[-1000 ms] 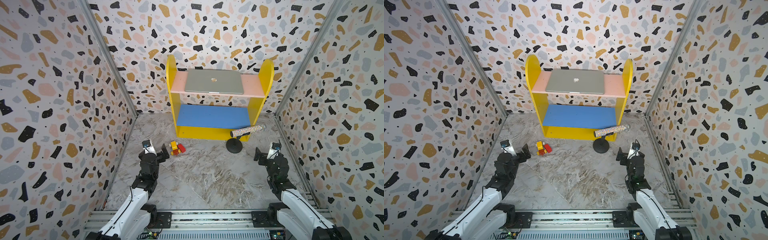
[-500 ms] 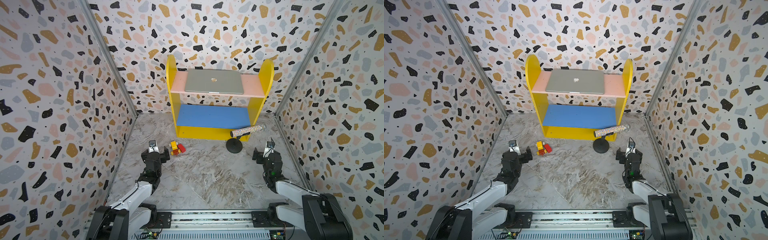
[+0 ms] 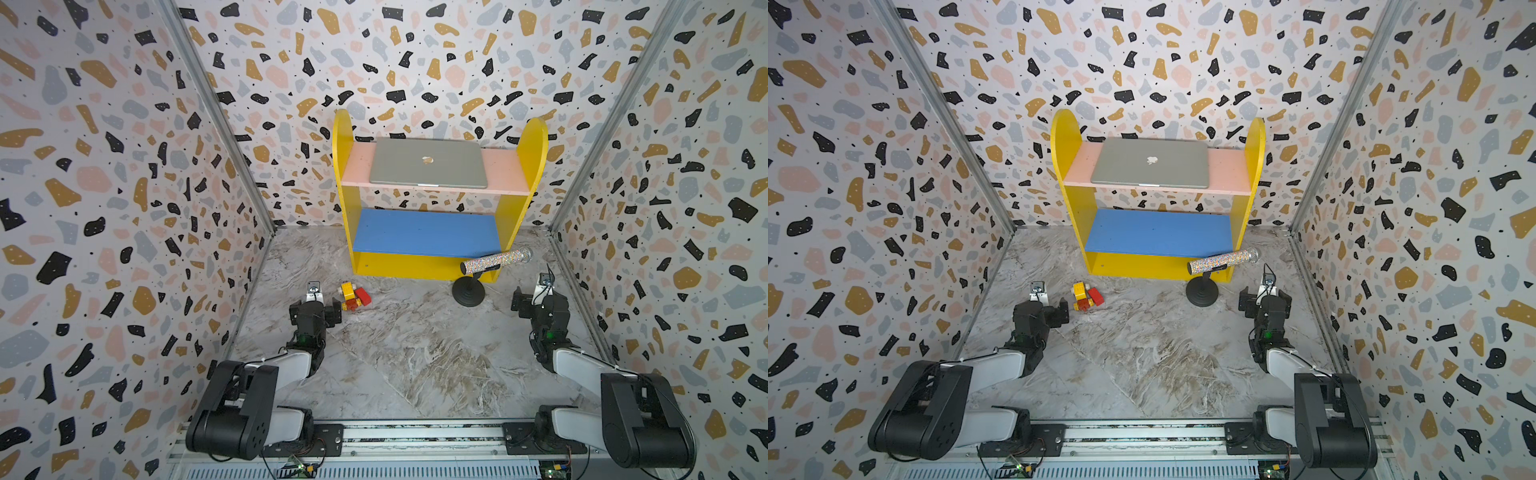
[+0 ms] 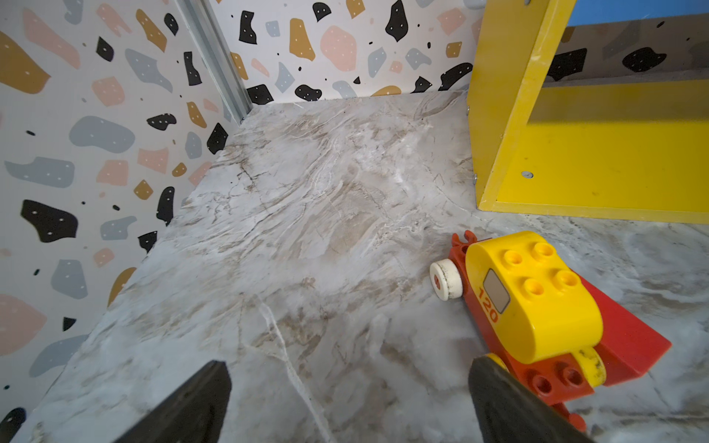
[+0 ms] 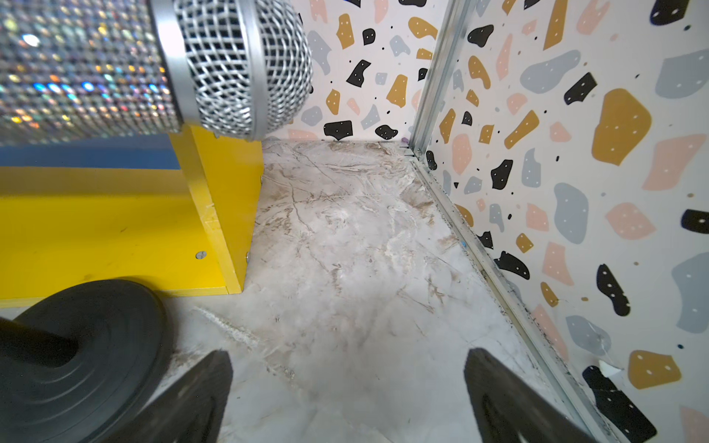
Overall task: Close the laptop lid and set it aside
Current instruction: Reset both arms
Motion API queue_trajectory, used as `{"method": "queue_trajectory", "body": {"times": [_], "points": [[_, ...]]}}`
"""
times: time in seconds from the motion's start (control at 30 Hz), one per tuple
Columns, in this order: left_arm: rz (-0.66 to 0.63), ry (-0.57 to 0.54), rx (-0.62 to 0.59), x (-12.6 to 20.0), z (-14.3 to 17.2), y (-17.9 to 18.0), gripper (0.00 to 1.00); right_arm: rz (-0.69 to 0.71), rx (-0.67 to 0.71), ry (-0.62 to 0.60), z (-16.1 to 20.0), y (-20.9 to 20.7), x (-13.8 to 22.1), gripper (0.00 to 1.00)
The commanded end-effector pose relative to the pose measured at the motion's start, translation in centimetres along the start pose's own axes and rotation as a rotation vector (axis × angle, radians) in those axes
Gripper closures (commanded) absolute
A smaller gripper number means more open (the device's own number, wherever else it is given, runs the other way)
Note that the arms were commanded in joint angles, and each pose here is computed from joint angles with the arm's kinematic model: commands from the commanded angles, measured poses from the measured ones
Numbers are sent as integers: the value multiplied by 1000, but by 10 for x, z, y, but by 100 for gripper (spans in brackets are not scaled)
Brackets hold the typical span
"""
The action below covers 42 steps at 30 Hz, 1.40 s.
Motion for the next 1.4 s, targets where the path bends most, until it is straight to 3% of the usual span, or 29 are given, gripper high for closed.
{"method": "queue_trajectory", "body": {"times": [0.0,0.07,0.27,0.47,0.73,1.37], "points": [[45,-83,1,-4,-6,-3,0,-10,-8,52,-3,-1,-4,0],[64,-57,-9,-7,-8,-4,0,-9,-13,90,18,2,-8,0],[113,-32,-34,-11,-8,-9,1,-19,-24,-44,44,5,-8,0],[116,-34,-35,-10,-9,-8,1,-76,-2,76,40,10,-27,0],[114,-35,-36,-10,-9,-9,0,-158,25,75,37,17,-29,0],[119,-33,-39,-10,-8,-9,0,-191,40,80,35,20,-32,0]]}}
Point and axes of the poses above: each gripper's point midway between its finger pads, its own x axis back along the fingers, its own y axis along the line the jaws close on, z = x × y, the point moved 9 cm from there along x, back along the fingers, and after that the axes turned 2 degrees about x, right-handed, at the moved point
